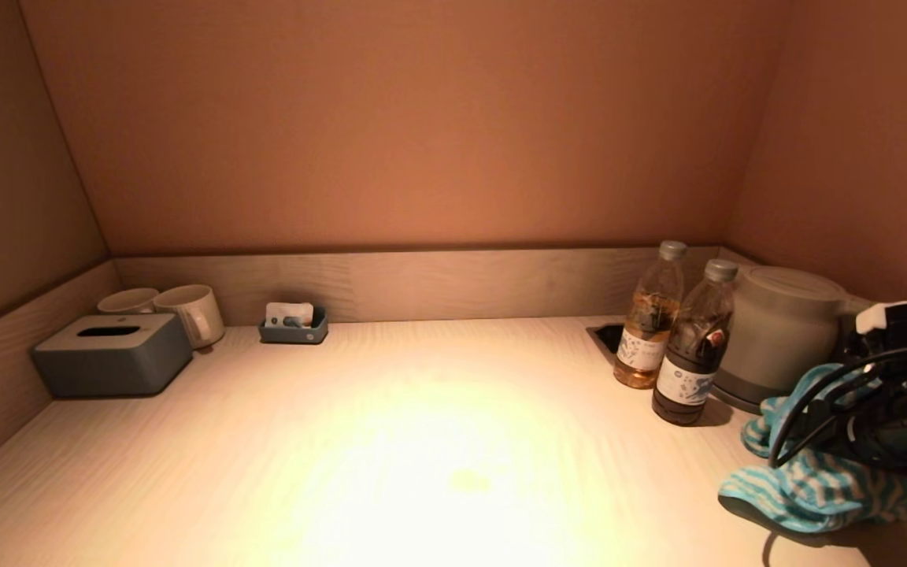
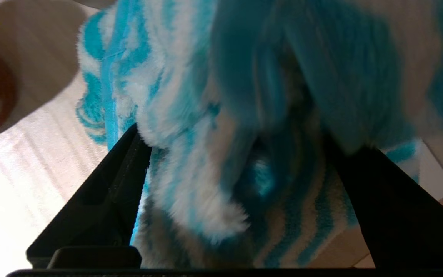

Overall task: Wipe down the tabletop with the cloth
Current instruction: Pick up the tablecloth

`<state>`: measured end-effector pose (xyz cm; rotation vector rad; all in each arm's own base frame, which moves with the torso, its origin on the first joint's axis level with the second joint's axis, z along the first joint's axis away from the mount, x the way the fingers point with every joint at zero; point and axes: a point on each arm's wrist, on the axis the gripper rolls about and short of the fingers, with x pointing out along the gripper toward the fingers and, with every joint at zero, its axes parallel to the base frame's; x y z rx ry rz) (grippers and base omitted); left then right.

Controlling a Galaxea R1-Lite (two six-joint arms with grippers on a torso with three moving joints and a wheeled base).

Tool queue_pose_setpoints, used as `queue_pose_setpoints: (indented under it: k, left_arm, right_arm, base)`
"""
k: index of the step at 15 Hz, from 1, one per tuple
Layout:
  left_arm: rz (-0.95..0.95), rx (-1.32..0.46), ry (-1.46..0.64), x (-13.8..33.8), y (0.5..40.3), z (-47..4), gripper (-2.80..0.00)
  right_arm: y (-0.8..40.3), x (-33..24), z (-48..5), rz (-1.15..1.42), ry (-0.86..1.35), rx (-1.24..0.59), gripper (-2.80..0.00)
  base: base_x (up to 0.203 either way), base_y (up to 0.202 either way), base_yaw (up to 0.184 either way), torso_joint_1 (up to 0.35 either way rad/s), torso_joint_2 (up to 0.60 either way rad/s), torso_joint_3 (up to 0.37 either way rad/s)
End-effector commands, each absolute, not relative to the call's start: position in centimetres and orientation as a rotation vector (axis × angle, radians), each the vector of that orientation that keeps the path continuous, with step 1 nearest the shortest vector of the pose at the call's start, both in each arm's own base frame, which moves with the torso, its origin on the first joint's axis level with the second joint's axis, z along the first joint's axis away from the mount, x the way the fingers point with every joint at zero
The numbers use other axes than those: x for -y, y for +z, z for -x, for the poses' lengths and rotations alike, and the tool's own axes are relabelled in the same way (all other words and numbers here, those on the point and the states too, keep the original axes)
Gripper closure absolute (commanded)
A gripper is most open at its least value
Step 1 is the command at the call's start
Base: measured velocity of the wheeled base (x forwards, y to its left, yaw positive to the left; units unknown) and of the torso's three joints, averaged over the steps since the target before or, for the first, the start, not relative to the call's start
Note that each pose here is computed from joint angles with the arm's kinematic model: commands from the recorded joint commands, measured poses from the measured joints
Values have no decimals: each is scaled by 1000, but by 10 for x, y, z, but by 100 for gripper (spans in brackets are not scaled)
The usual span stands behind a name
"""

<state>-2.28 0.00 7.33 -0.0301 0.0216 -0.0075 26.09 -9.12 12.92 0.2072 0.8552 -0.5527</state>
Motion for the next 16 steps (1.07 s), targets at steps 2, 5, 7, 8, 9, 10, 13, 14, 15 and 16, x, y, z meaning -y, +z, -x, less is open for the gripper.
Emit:
queue_pose_setpoints:
  k: [2, 5, 7, 8, 9, 10, 13, 14, 15, 16]
  left_arm:
    - [30, -22, -7, 0, 73, 23, 0]
    - [31, -22, -7, 0, 73, 23, 0]
    - [31, -22, -7, 0, 73, 23, 0]
    - [31, -22, -7, 0, 73, 23, 0]
    - [29, -22, -7, 0, 73, 23, 0]
    - [30, -22, -7, 0, 73, 23, 0]
    - [31, -22, -7, 0, 73, 23, 0]
    - [31, -22, -7, 0, 73, 23, 0]
    - [29, -22, -7, 0, 73, 23, 0]
    - [29, -22, -7, 0, 73, 23, 0]
  right_arm:
    - [114, 98, -263, -249, -525, -908, -280]
    - [102, 104, -262, -290, -507, -953, -280]
    - [96, 105, -261, -304, -495, -975, -280]
    - [95, 105, -260, -305, -494, -979, 0]
    - [95, 104, -257, -306, -493, -980, 0]
    - [97, 103, -256, -305, -492, -974, 0]
    - [107, 99, -247, -295, -485, -944, 0]
    - [109, 95, -244, -289, -477, -939, 0]
    - [112, 91, -242, -282, -466, -933, 0]
    - [116, 88, -239, -280, -457, -920, 0]
  base:
    - [0, 0, 0, 0, 0, 0]
    - [0, 0, 0, 0, 0, 0]
    - [0, 0, 0, 0, 0, 0]
    - [0, 0, 0, 0, 0, 0]
    - [0, 0, 0, 0, 0, 0]
    - [0, 0, 0, 0, 0, 0]
    - [0, 0, 0, 0, 0, 0]
    - [0, 0, 0, 0, 0, 0]
    - [0, 0, 0, 0, 0, 0]
    - [0, 0, 0, 0, 0, 0]
